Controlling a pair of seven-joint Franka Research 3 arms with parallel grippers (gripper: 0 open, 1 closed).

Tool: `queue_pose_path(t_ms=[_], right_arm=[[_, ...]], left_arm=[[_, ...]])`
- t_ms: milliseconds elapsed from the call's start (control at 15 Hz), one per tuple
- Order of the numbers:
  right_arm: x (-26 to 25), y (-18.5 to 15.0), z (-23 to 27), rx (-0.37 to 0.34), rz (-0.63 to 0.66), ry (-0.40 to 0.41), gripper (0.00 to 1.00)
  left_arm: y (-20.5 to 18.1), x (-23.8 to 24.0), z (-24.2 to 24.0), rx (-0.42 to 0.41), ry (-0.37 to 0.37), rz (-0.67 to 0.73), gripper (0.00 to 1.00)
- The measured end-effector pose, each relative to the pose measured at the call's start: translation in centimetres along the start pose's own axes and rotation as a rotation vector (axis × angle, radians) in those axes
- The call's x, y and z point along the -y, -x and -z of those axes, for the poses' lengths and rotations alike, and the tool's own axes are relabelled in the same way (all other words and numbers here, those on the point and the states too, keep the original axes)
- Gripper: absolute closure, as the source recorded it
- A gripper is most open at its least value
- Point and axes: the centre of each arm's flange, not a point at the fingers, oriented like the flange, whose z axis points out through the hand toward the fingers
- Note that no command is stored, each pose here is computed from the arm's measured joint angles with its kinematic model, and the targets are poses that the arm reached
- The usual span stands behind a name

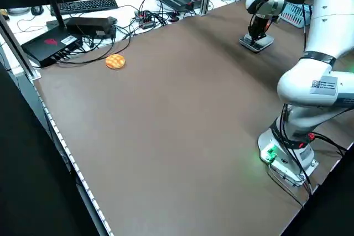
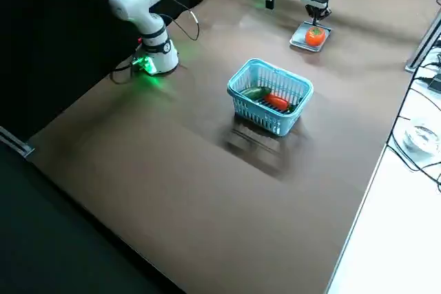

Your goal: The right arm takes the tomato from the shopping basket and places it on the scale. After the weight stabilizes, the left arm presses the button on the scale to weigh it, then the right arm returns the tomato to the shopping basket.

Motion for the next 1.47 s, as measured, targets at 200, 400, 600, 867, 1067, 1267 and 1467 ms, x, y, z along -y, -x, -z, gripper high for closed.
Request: queue_pose_path(t_ms=[200,400,600,867,1067,1267,1467], right_arm=[[-0.03,0.00,-0.04,0.002,0.000,0.000,0.00],[-0.02,0.16,-0.18,0.017,-0.001,0.000,0.01],[-0.02,0.21,-0.21,0.021,-0.001,0.000,0.01],[0.01,0.21,-0.21,0.021,0.000,0.000,0.01],[0.01,0.21,-0.21,0.022,0.000,0.000,0.01],[0.01,0.22,-0.22,0.022,0.000,0.000,0.01],[0.01,0.22,-0.23,0.023,-0.001,0.000,0.01]], left_arm=[[-0.14,-0.14,-0.15,0.001,0.002,-0.002,0.99],[-0.07,-0.17,-0.45,0.003,0.004,-0.001,0.99],[-0.05,-0.16,-0.50,0.004,0.004,-0.001,0.99],[0.00,-0.18,-0.75,0.006,0.007,-0.001,0.99],[0.00,-0.18,-0.75,0.006,0.007,0.001,0.99],[-0.05,-0.23,-0.81,0.010,0.004,0.006,0.99],[-0.28,-0.42,-0.84,0.022,-0.006,0.002,0.99]])
